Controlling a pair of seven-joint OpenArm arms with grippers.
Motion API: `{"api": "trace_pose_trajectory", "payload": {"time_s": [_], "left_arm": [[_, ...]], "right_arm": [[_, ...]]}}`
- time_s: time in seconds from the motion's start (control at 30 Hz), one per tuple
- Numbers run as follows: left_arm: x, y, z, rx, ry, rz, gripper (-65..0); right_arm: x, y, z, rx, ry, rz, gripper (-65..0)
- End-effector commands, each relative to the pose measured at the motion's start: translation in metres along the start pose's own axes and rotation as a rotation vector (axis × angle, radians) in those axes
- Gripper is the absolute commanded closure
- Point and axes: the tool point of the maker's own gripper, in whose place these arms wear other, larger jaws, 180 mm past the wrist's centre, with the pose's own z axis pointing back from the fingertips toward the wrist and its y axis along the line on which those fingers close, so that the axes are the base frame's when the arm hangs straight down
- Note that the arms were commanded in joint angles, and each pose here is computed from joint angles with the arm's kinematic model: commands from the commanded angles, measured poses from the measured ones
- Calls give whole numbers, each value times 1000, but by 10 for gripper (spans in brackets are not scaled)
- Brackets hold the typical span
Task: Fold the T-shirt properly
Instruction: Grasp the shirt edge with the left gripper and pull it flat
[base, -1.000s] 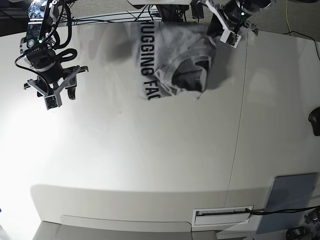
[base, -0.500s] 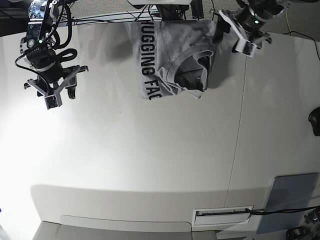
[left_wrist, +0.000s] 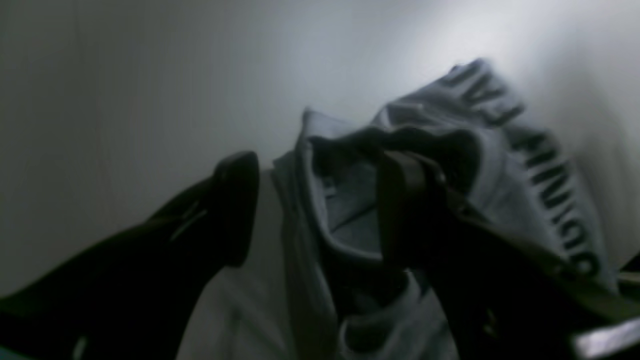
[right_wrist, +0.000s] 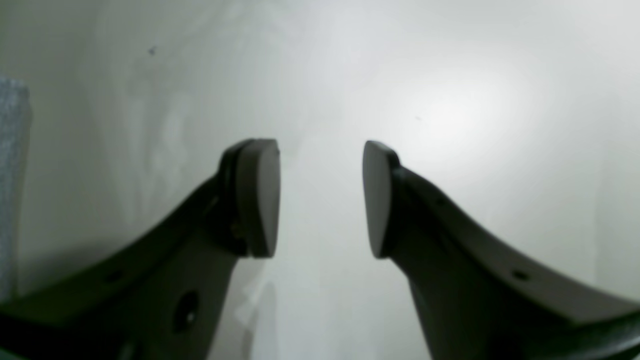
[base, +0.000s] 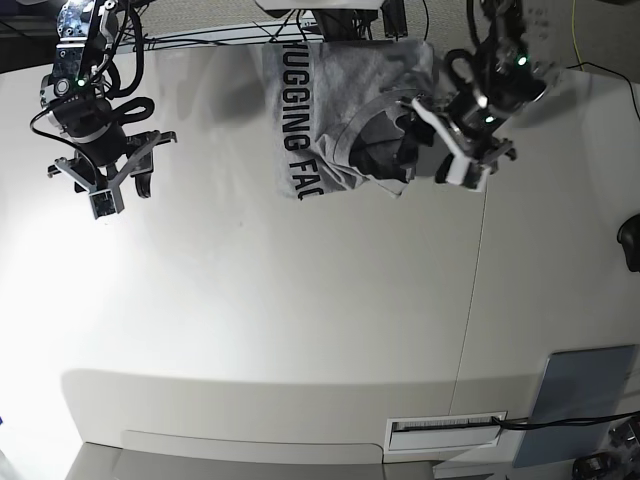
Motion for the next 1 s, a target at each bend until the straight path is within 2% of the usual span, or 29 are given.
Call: {"api": "trace_pose_trajectory", "payload": {"time_s": [0.0, 0.17, 0.23, 0.3, 0.37, 0.4, 0.53, 0.6, 0.73, 0.77, 0.9, 0.97], "left_arm": [[7, -2, -4, -7, -18, -11, -378], [-11, 2, -28, -11, 50, 12, -377], [-15, 4, -30, -9, 62, 17, -348], [-13, 5, -30, -8, 59, 16, -226], [-11, 13, -28, 16, 52, 25, -29], [-10, 22, -26, 49, 47, 45, 0], [-8, 74, -5, 205, 19, 117, 0], [-11, 93, 7, 246, 18, 138, 0], [-17, 99, 21, 209, 8, 176, 0], [-19, 97, 22, 196, 9, 176, -32], [-23, 93, 23, 175, 24, 150, -271], [-22, 93, 24, 171, 20, 146, -332]], "right_arm": [[12, -4, 4, -7, -44, 9, -270], [11, -4, 4, -7, -39, 10, -270], [11, -4, 4, -7, -40, 10, -270], [11, -4, 4, -7, -42, 10, -270], [12, -4, 4, -7, -42, 10, -270], [11, -4, 4, -7, -42, 10, -270], [11, -4, 4, -7, -42, 10, -270], [12, -4, 4, -7, -42, 10, -270], [12, -4, 4, -7, -42, 9, -270], [12, -4, 4, -7, -43, 10, -270], [11, -4, 4, -7, -42, 10, -270], [11, -4, 4, -7, -42, 9, -270]]}}
